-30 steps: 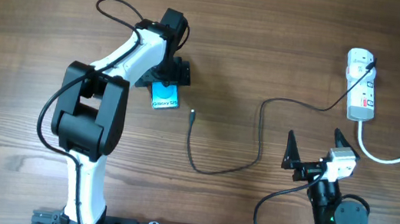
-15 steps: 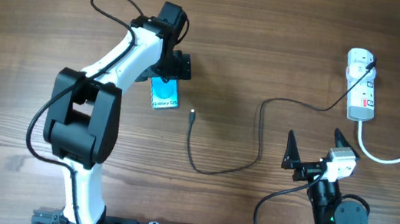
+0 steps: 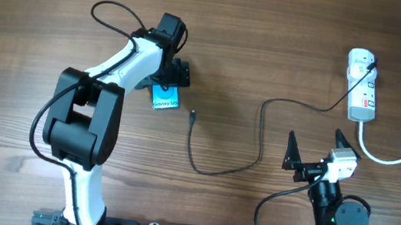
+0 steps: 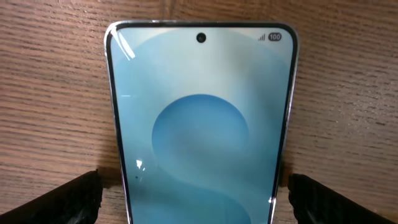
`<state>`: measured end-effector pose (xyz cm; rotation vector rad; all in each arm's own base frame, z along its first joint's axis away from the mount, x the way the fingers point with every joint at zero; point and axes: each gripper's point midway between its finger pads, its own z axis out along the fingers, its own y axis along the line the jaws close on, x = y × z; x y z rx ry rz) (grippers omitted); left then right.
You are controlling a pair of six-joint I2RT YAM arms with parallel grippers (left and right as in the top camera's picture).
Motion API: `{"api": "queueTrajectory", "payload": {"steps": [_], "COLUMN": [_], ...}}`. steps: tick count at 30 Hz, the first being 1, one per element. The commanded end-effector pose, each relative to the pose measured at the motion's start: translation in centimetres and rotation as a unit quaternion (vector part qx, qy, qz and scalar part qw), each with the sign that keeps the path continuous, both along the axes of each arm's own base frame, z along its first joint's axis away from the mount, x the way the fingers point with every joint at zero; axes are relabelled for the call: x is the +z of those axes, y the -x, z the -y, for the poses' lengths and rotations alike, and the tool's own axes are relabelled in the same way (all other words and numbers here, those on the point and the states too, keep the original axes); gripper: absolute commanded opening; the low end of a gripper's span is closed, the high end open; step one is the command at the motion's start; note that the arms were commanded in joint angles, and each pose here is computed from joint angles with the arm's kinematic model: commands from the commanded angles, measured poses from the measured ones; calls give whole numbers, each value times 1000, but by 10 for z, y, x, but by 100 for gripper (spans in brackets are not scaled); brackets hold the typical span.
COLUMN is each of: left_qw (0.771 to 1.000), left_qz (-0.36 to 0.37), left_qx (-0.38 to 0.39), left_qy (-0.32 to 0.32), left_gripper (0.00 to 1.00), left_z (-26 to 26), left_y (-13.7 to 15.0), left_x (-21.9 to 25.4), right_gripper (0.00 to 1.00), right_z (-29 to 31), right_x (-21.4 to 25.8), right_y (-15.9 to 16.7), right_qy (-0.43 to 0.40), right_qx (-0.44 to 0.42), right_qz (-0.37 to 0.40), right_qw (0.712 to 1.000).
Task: Plug charger to phone and switch on socket
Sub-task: 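Raise the phone upright with the left gripper toward center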
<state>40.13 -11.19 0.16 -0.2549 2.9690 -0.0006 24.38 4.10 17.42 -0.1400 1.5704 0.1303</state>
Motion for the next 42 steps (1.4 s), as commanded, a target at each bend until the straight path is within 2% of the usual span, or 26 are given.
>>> {"api": "queueTrajectory", "payload": {"steps": [1,7,13,22,28,32,42], "left_qw": [1000,1000,1000,1000,1000,1000,1000], "left_qz": [1,-11,-15,4,-4,-6,13], "left_qx": [6,5,3,3,15,14,14], "left_qy": [-9,-8,-4,1,0,0,6], "left_gripper": [100,96,88,93,92,80,70], "left_z": [-4,-4,-2,0,-2,-2,-1], "left_y": [2,9,11,2,8,9,5], "left_x": [3,0,-1,0,-7,-7,15], "right_gripper": [100,100,100,100,100,100,100], "right_z": [2,2,2,2,2,2,2], "right_x": [2,2,2,2,2,2,2], "right_y": [0,0,0,0,0,0,0], "right_qy": [6,6,6,5,6,5,6], "right_qx": [-7,-7,-7,-7,-7,-7,-7], "right_qz": [7,7,7,7,7,7,7], "right_qw": [1000,1000,1000,1000,1000,1000,1000]}}
